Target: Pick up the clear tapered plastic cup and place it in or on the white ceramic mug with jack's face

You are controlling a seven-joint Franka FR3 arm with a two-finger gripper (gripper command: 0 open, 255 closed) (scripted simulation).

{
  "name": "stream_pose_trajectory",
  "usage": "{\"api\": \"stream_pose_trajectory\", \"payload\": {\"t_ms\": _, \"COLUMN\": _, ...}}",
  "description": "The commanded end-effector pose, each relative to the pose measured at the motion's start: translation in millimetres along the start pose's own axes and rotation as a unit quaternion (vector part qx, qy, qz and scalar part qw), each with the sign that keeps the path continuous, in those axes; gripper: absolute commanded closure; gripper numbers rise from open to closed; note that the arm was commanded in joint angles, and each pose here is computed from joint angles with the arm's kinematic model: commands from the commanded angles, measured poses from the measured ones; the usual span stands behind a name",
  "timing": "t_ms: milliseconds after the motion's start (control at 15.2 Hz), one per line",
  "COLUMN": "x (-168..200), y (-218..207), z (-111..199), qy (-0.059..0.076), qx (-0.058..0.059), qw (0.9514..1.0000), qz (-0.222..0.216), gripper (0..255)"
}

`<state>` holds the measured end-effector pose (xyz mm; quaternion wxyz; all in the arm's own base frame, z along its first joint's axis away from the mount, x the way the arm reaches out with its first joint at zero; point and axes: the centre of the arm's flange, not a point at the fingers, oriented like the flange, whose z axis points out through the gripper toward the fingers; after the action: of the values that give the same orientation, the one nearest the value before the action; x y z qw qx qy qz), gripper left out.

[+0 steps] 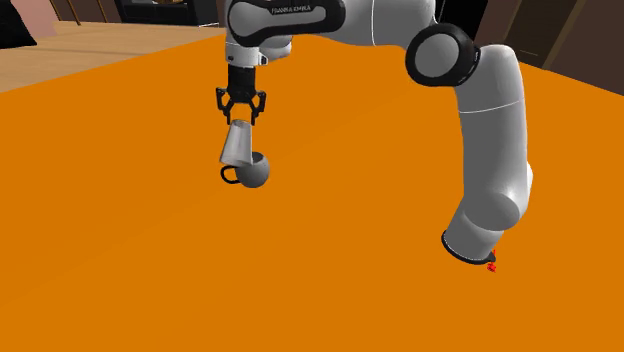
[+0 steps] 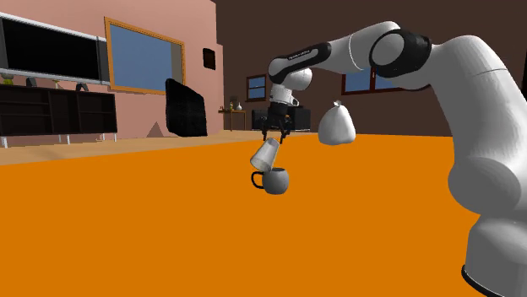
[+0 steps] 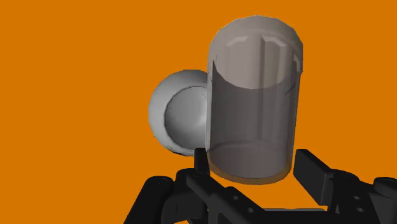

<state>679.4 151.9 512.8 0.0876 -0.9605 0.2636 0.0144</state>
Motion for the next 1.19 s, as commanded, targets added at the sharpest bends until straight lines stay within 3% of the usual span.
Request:
{"api": "stream_pose_trajectory", "payload": {"t_ms": 0, "x": 27.2, "y": 1.8, "z": -1.6, "qy": 0.0, "qx": 0.0, "qw": 1.0, "qz": 0.0, "gripper": 255}}
{"api": "stream_pose_trajectory", "payload": {"t_ms": 66, "x": 46.4, "y": 2.2, "z": -3.6, "qy": 0.0, "qx": 0.0, "qw": 1.0, "qz": 0.0, "gripper": 255}}
{"api": "stream_pose_trajectory", "payload": {"t_ms": 1122, "x": 52.3, "y": 14.8, "z": 74.3, "qy": 0.0, "qx": 0.0, "qw": 1.0, "qz": 0.0, "gripper": 255}}
